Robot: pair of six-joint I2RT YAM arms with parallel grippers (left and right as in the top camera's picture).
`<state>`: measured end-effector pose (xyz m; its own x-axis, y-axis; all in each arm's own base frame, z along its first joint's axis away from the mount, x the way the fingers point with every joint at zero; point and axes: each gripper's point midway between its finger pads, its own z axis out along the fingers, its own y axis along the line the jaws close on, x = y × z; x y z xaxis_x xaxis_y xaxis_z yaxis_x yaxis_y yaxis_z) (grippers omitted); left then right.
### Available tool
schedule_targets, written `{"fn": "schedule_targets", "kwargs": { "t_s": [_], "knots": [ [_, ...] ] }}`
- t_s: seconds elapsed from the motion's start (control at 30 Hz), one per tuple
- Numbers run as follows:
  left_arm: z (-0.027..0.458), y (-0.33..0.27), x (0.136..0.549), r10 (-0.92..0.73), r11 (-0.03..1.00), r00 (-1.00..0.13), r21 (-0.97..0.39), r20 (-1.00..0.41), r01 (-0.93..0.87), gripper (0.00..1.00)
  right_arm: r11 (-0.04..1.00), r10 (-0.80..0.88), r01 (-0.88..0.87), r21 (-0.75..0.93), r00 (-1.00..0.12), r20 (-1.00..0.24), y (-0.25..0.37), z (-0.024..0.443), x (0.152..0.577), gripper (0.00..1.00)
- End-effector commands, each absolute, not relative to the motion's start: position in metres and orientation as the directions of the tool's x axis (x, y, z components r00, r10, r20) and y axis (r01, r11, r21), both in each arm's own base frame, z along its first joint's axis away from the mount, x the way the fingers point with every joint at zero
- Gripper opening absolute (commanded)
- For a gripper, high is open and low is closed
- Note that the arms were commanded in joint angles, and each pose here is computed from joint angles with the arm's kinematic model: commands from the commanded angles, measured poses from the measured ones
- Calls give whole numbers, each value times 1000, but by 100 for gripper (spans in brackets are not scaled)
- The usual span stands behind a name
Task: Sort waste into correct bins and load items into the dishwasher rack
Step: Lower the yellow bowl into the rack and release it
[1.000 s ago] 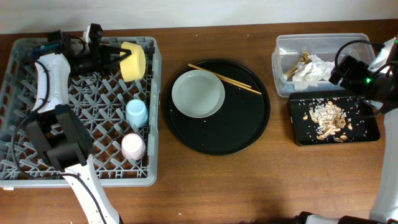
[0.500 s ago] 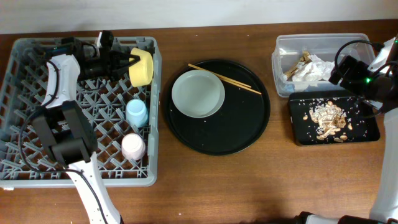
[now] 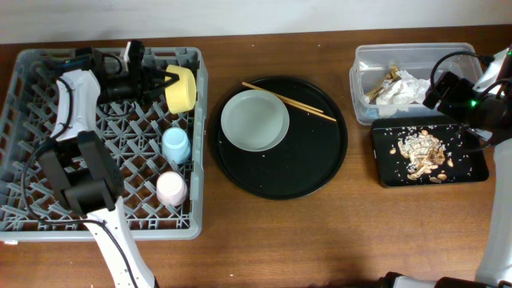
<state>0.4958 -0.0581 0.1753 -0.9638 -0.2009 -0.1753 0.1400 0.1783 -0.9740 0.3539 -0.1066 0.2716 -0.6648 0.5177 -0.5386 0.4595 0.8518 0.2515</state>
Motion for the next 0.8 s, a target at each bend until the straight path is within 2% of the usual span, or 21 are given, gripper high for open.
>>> {"fn": "schedule_targets", "kwargs": {
  "t_s": [0.0,0.27,0.33,0.43,0.5,0.63,0.77],
  "knots": [
    [93,-52,483,-127,458,-989,-889,-81,14,1,849,520,466,250,-651,-553,-110,278,356,98],
    [92,-33,483,-164,463,-984,-886,-67,-17,31,849,520,466,250,-651,-553,-110,278,356,98],
    [92,-31,482,-170,461,-984,-887,-60,-26,42,849,520,466,250,-651,-553,-110,278,356,98],
    [103,-30,485,-190,408,-979,-913,-70,-14,54,849,521,466,250,-651,-553,-110,278,356,98],
    [111,-29,488,-199,383,-977,-924,-81,-2,57,849,520,466,250,-651,-553,-110,278,356,98],
    [139,-27,496,-196,401,-972,-915,-132,44,62,849,521,466,250,-651,-553,-110,278,356,98],
    [147,-16,497,-173,524,-972,-850,-160,47,63,849,521,466,250,-651,-553,-110,278,356,98]
  ]
}}
